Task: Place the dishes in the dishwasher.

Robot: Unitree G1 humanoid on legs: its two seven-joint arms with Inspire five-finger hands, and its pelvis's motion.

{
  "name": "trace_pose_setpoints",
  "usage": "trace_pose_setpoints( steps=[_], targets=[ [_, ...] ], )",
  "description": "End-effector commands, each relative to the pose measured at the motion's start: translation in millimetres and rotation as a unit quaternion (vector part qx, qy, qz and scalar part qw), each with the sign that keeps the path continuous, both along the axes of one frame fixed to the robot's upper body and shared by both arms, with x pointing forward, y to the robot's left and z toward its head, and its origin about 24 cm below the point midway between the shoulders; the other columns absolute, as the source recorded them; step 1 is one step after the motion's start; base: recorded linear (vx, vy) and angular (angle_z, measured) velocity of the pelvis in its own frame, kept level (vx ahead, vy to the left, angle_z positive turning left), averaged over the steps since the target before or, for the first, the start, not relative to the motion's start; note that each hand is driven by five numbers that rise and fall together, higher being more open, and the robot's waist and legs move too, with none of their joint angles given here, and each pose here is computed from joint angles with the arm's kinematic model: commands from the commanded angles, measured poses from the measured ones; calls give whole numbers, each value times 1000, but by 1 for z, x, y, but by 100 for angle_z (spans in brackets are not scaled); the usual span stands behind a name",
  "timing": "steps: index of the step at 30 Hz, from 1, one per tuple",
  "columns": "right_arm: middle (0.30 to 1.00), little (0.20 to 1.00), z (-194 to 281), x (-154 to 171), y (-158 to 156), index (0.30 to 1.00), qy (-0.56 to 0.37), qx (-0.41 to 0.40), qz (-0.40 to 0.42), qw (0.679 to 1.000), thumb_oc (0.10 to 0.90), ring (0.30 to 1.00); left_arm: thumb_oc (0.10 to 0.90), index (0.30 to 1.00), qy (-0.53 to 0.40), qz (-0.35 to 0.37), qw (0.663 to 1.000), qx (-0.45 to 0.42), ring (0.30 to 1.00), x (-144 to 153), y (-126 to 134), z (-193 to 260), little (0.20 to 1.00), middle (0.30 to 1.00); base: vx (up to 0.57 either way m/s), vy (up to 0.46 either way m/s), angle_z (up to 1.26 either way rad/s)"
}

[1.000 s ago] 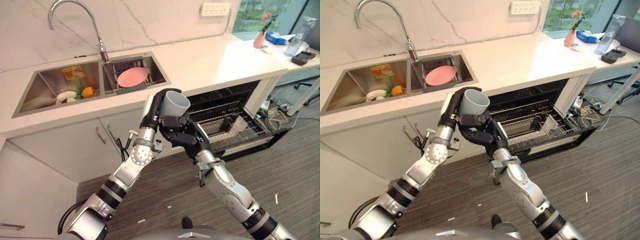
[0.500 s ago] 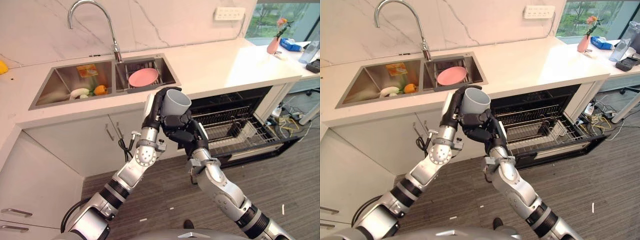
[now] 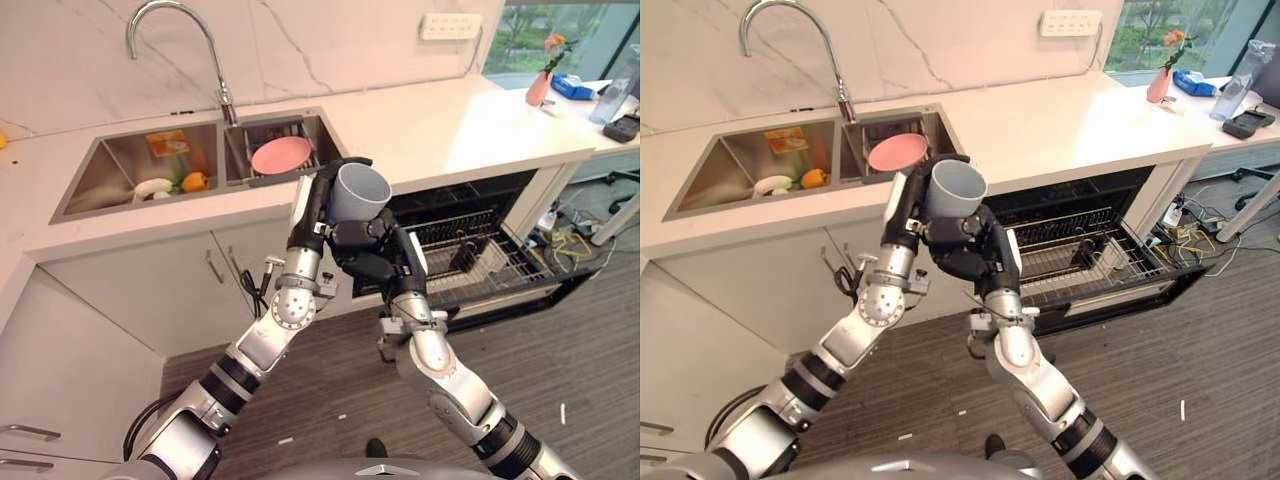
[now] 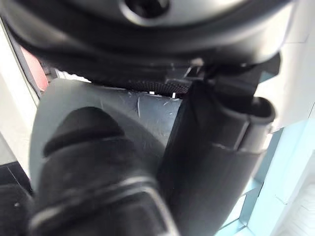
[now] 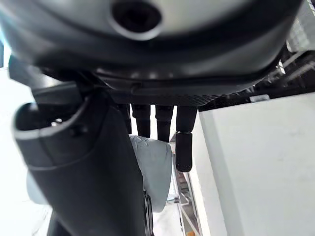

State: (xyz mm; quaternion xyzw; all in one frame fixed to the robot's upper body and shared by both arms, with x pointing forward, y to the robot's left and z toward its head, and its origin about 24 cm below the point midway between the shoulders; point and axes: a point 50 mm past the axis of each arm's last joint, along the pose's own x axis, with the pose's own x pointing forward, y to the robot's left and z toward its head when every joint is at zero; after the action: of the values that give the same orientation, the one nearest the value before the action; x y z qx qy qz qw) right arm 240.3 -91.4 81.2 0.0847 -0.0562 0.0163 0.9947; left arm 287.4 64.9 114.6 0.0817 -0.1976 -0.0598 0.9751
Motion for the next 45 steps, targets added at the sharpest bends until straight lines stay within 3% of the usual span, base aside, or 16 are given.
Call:
trace_pose_setpoints(
  steps=[1,17,34,41,42,45],
  targets=[
    [300,300,120,-3,-20,300,-318,116,-72,938,400,300,800,900,-30,-63,997,-13,900,-4,-30,13,900,900,0,0,0],
    [300,300,108,1,-57,300,-309,84,-183,929,400,300,800,900,12,-52,998,-39,900,-4,-13,0,900,900,0,0,0],
    [300,300,100,9,-97,300,-297,-21,-288,910,400,300,800,900,79,-59,992,-74,900,-17,24,-22,900,900,8,1,4],
    [300,300,84,19,-110,300,-250,-104,-283,920,400,300,800,900,90,-38,993,-63,900,-24,49,-30,900,900,-1,-1,1],
    [300,300,74,25,-123,300,-216,-140,-277,926,400,300,800,900,111,-13,993,-36,900,-33,71,-43,900,900,-11,-9,5],
    [300,300,71,32,-131,300,-198,-173,-276,924,400,300,800,900,133,8,991,-17,900,-40,88,-54,900,900,-77,-8,10]
  ],
)
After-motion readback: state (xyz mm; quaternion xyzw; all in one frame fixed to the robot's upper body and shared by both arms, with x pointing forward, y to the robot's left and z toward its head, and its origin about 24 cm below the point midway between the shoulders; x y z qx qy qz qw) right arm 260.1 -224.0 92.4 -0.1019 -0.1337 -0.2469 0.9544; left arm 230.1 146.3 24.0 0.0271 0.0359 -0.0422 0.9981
